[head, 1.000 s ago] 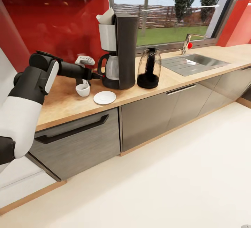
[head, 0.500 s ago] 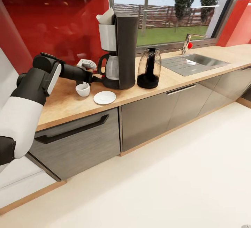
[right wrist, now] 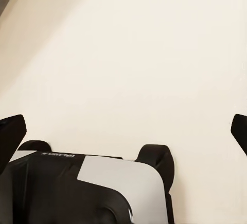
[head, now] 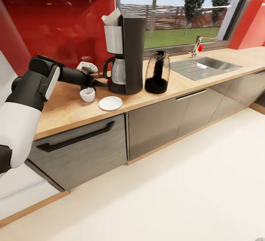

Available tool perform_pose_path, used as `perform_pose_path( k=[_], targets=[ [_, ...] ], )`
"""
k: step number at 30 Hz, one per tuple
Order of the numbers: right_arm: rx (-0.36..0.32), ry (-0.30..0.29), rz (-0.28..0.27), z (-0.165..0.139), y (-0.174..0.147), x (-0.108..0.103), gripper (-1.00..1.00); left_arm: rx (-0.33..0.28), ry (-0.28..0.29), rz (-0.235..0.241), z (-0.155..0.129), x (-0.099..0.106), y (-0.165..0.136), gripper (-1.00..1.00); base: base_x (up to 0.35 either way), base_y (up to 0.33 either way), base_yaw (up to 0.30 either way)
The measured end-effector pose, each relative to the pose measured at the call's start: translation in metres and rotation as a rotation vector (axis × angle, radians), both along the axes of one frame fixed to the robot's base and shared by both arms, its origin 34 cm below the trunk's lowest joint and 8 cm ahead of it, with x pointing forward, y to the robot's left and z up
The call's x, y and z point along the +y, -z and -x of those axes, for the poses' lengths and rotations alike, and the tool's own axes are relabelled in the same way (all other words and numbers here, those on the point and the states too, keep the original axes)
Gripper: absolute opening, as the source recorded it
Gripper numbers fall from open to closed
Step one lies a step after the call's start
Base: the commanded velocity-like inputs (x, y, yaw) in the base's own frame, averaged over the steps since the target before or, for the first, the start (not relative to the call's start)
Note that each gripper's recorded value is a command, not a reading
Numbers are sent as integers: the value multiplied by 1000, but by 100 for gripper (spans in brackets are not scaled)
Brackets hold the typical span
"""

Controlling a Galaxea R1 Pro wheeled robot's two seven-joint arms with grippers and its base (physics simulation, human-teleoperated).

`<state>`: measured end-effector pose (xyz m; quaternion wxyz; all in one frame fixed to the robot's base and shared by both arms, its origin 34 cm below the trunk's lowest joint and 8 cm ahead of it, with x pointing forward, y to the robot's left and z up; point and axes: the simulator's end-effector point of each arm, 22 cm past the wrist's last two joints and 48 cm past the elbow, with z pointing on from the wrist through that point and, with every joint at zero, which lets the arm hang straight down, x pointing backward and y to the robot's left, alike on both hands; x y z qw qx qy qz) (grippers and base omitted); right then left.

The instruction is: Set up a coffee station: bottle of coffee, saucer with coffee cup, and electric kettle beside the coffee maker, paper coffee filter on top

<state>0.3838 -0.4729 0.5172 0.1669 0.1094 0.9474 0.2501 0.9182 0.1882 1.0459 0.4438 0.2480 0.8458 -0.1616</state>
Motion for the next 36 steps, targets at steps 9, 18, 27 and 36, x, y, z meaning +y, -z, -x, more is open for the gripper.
perform_pose_path(
  k=[9, 18, 27, 36],
  targets=[
    [0, 0, 0, 0, 0, 0, 100, -2, -39, -17, -2, 28, 0, 100, 0, 0, 0],
    [0, 0, 0, 0, 0, 0, 100, -3, -50, -22, -2, 36, 0, 100, 0, 0, 0],
    [0, 0, -1, 0, 0, 0, 100, -2, -66, -29, -3, 47, 0, 100, 0, 0, 0],
    [0, 0, -1, 0, 0, 1, 100, 3, -77, -34, -3, 55, 2, 100, 0, 0, 0]
  ],
)
